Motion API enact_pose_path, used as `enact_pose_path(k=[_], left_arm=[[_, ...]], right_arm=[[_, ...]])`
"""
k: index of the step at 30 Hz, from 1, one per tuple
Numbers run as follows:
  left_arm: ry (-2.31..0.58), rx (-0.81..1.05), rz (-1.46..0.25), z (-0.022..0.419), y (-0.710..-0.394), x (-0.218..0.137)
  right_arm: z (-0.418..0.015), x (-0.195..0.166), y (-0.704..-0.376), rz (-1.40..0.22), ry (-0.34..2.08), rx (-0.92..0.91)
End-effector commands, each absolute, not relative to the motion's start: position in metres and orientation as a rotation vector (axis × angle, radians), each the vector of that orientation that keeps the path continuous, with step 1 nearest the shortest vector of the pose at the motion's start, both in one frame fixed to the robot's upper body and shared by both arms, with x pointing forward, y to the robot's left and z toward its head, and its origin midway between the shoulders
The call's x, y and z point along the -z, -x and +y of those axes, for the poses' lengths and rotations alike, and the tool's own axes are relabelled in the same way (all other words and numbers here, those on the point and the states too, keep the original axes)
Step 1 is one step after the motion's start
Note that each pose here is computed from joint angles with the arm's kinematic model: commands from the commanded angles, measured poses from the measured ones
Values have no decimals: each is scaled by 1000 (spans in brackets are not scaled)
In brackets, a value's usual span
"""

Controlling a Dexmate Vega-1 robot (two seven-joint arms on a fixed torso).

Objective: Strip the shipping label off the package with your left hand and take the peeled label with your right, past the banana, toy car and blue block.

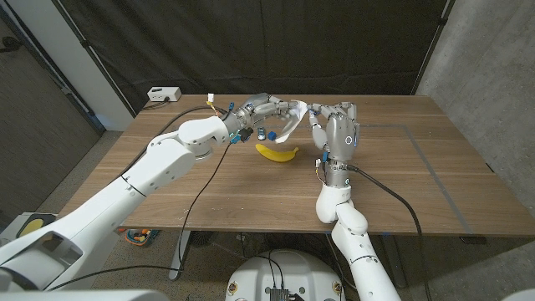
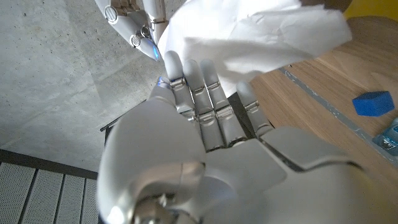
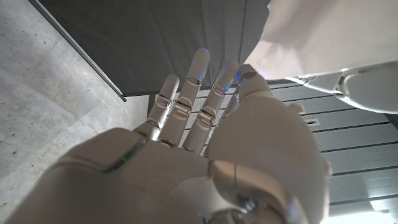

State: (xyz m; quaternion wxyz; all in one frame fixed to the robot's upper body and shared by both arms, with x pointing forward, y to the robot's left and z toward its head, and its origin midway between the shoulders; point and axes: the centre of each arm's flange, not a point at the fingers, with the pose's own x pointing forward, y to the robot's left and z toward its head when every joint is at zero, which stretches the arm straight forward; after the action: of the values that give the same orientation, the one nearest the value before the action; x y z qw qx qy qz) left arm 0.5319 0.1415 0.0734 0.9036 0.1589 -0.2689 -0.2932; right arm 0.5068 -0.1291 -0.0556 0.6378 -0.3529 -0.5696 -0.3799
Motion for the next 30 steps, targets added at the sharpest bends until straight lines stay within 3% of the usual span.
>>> enact_pose_path(k=[1,30], left_arm=[[-303,567,-571,145,-530,-70],[-307,517,-622,153,-529,-68]], right_arm=[[-134,58,-513,-1236,745,900],[-147,64,-529,-1076,643,990]])
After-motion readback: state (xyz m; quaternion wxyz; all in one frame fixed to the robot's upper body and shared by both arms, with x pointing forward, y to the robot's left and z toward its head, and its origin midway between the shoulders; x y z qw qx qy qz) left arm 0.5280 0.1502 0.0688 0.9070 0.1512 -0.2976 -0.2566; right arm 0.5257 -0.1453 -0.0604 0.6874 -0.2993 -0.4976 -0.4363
